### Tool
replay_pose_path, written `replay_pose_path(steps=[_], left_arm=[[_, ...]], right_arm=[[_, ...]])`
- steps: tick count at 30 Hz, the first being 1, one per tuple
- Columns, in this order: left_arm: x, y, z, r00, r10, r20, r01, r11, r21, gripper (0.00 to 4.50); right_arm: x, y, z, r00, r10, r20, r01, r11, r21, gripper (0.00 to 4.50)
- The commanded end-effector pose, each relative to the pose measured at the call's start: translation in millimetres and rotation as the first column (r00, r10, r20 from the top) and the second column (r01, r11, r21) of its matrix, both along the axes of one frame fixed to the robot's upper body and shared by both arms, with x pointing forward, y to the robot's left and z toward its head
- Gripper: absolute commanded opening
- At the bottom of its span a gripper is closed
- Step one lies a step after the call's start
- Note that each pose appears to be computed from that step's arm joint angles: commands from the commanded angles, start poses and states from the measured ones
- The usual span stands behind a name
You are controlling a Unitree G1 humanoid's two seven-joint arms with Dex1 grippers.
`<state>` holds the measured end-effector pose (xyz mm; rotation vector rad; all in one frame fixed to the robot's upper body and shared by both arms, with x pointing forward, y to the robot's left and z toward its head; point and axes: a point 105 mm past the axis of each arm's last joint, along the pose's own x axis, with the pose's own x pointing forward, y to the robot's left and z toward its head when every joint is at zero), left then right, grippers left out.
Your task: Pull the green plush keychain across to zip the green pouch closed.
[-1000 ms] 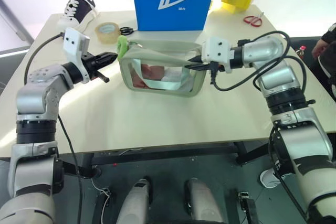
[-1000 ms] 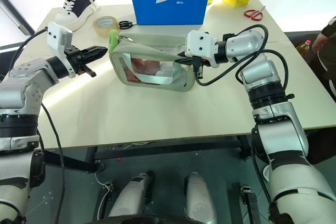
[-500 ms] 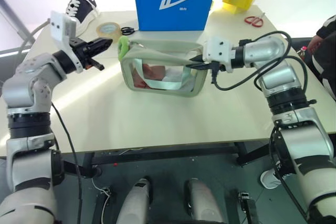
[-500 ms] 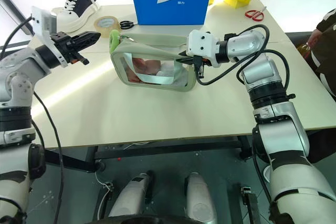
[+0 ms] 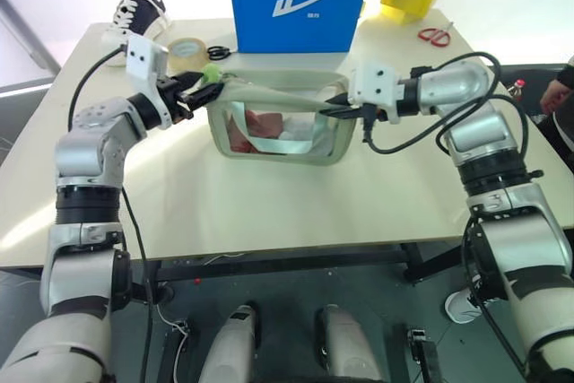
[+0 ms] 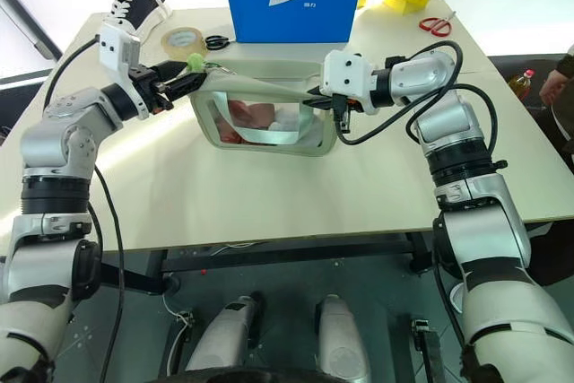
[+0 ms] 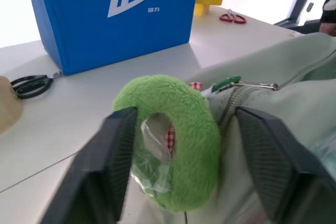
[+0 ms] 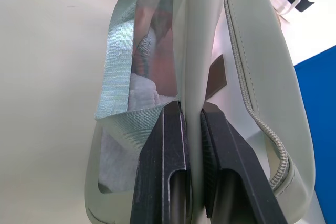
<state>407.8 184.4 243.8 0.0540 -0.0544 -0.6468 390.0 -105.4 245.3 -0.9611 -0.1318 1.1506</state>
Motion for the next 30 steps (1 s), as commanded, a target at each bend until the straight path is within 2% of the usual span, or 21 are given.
replay_pose_path(steps=[1,3,4,11,15,19,23,26,30], left_arm=[[-2,2,6,1.0,-0.001,0.025,0.001,1.0,0.01,1.37],[-3,5,9,1.0,-0.001,0.03,0.001,1.0,0.009,0.29],[-3,7,12,0.999,0.004,0.036,-0.004,1.0,0.011,0.08],[-10,4,46,0.989,-0.019,0.145,0.013,0.999,0.044,0.08],[-20,-23,62,0.963,-0.141,0.23,0.1,0.978,0.184,0.08],[-30,-55,55,0.927,-0.295,0.231,0.209,0.918,0.336,0.08],[-25,-65,33,0.921,-0.347,0.175,0.238,0.86,0.45,0.08],[-21,-62,26,0.923,-0.348,0.162,0.246,0.861,0.446,0.92],[-17,-50,48,0.934,-0.29,0.211,0.188,0.897,0.401,2.98]], right_arm=[[-4,-2,25,0.997,0.005,0.08,-0.007,1.0,0.025,0.0],[-3,-2,26,0.997,0.002,0.082,-0.004,1.0,0.024,0.0],[-3,-2,26,0.997,0.001,0.083,-0.003,1.0,0.025,0.0],[-3,-1,27,0.996,0.007,0.085,-0.009,1.0,0.029,0.0],[-2,1,27,0.996,0.01,0.085,-0.013,0.999,0.031,0.0],[-1,3,27,0.996,0.011,0.085,-0.015,0.999,0.035,0.0],[-1,3,27,0.996,0.01,0.088,-0.013,0.999,0.037,0.0],[-2,2,27,0.996,0.009,0.088,-0.012,0.999,0.037,0.0],[-2,0,27,0.996,0.0,0.086,-0.004,0.999,0.04,0.0]])
